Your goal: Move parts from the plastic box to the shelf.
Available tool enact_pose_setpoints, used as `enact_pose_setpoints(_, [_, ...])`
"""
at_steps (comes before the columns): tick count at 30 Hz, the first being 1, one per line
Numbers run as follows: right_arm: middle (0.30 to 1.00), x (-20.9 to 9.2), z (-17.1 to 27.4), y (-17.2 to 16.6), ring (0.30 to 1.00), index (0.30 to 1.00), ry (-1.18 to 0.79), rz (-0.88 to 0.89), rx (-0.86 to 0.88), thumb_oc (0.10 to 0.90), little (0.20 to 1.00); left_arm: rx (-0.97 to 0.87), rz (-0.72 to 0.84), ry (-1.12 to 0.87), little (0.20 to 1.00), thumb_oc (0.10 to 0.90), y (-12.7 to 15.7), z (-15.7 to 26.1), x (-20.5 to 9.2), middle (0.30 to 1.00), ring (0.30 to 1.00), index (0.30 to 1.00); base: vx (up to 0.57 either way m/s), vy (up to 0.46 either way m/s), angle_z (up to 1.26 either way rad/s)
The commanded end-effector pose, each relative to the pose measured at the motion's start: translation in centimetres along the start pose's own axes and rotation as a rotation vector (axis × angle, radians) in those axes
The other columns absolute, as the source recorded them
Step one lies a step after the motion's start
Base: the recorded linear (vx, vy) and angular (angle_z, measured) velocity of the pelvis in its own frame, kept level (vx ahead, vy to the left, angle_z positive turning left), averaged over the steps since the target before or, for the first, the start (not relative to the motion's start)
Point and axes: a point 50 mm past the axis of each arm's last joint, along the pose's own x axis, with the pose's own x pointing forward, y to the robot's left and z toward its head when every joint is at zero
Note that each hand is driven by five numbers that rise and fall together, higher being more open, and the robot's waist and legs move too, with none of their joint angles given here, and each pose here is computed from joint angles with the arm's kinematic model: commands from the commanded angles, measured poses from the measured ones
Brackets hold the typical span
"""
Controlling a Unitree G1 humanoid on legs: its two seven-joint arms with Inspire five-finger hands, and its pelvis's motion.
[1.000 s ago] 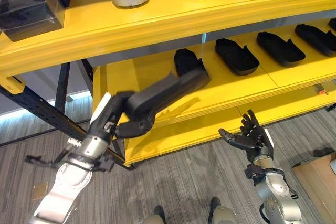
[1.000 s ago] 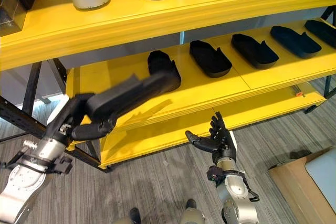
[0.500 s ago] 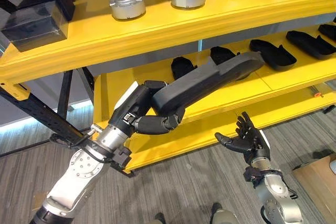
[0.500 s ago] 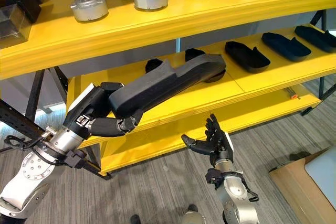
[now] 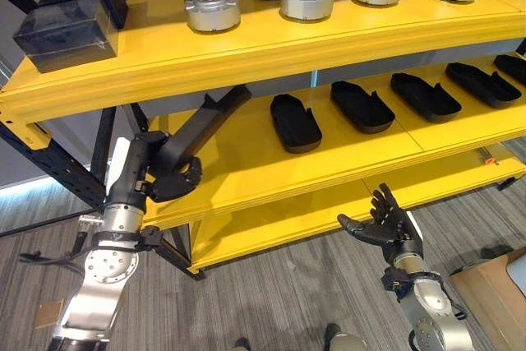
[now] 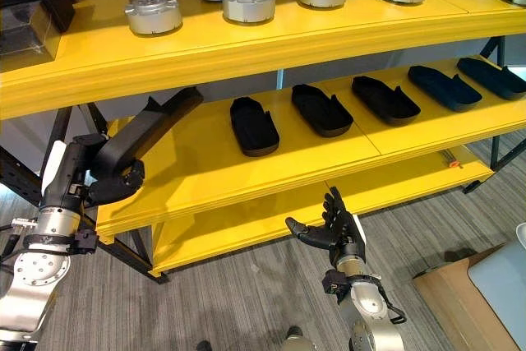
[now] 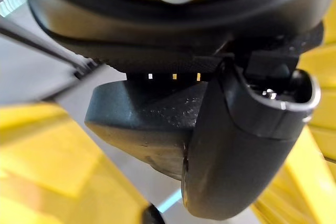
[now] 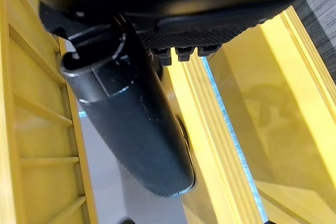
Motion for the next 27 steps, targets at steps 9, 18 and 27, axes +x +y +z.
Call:
enact_pose_setpoints(9, [1.000,1.4,4.9,0.5,1.000,1.000,-0.249,0.009,0.059,0.900,1.000,0.224,0.398,-0.299,0.300,0.400,6.0,5.2,2.1,0.300,0.300,0.300,0.00,0.000,0.00])
enact_pose_setpoints(18, [1.000,1.2,4.9,0.4,1.000,1.000,-0.247,0.004,0.060,0.900,1.000,0.434,0.430,-0.314,0.300,0.400,5.1,5.4,3.3,0.300,0.300,0.300,0.00,0.000,0.00])
enact_pose_setpoints(27, [1.000,1.1,4.5,0.6,1.000,1.000,-0.221,0.012,0.066,0.900,1.000,0.554,0.435,-0.260,0.300,0.400,3.9,4.8,5.7,0.300,0.300,0.300,0.00,0.000,0.01])
